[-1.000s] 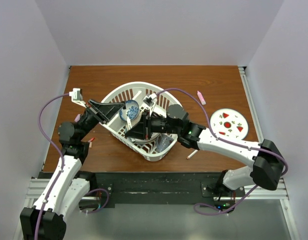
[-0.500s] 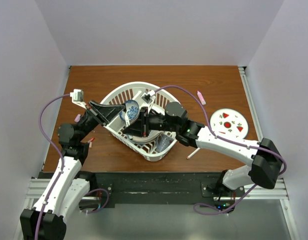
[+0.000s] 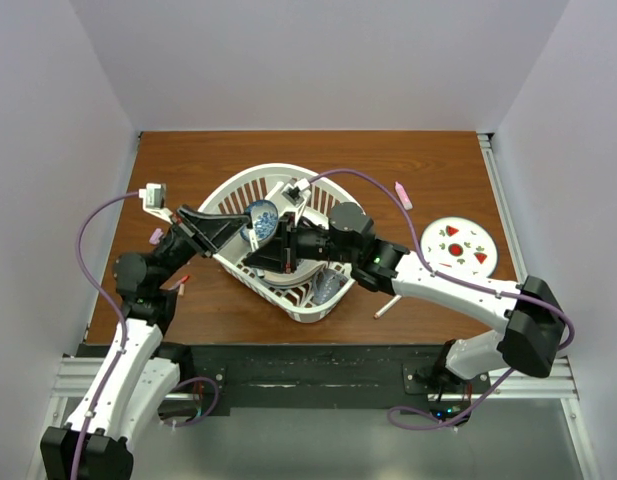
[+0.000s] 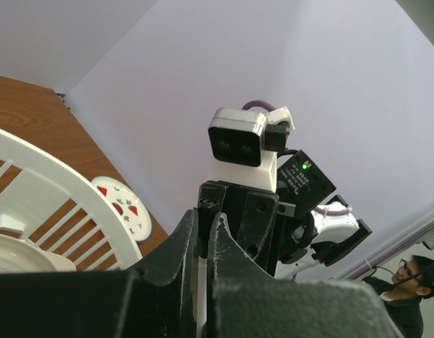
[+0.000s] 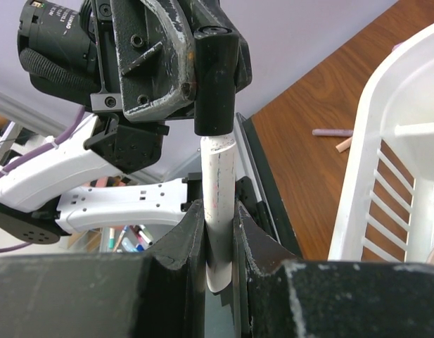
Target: Insert the pens into the pen caps
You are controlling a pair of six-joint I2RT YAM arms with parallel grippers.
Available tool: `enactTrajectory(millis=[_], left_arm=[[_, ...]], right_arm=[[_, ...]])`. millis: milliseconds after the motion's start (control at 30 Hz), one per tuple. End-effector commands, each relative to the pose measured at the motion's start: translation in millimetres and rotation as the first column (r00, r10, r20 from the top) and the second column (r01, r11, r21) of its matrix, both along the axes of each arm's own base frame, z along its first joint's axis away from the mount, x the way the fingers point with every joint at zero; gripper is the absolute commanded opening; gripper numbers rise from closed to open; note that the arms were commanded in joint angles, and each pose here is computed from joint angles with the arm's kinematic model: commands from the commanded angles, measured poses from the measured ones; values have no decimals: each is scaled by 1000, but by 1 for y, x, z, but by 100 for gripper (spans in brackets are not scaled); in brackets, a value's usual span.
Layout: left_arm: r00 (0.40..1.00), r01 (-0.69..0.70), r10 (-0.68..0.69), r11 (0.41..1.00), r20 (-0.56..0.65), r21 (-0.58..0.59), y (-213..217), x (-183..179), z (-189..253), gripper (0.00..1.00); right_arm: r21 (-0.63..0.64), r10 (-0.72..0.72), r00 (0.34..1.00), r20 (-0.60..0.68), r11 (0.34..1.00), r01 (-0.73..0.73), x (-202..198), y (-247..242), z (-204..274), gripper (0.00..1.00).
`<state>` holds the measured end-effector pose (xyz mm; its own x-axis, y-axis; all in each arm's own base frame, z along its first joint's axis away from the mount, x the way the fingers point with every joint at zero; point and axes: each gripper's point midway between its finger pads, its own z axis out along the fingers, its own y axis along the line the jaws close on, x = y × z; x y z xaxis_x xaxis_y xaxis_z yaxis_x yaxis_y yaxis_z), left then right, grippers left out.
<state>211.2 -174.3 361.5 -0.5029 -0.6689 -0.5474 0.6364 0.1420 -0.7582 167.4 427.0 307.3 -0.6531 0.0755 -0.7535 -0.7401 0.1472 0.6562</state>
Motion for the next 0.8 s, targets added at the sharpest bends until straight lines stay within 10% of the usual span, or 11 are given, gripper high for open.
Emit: enactTrajectory(millis=[0,233,467,767], left_arm=[[999,26,-28,998,28,65,-5,-8,-9,0],[996,55,-62,992,58,113,-9,-16,-7,4],[976,79,-103,989,194,125,-9,-40,23,71],[943,66,-128,977,309,203,-11,-50,45,79]], right_arm=[[45,-91,993,80,995,87,20,5,35,0],[-14,-132,982,139,991,135,36,9,34,0],[-21,-103,973,209,994,110,27,-2,36,0],[18,4,973,232,1000,-8,-18,-36,44,0]])
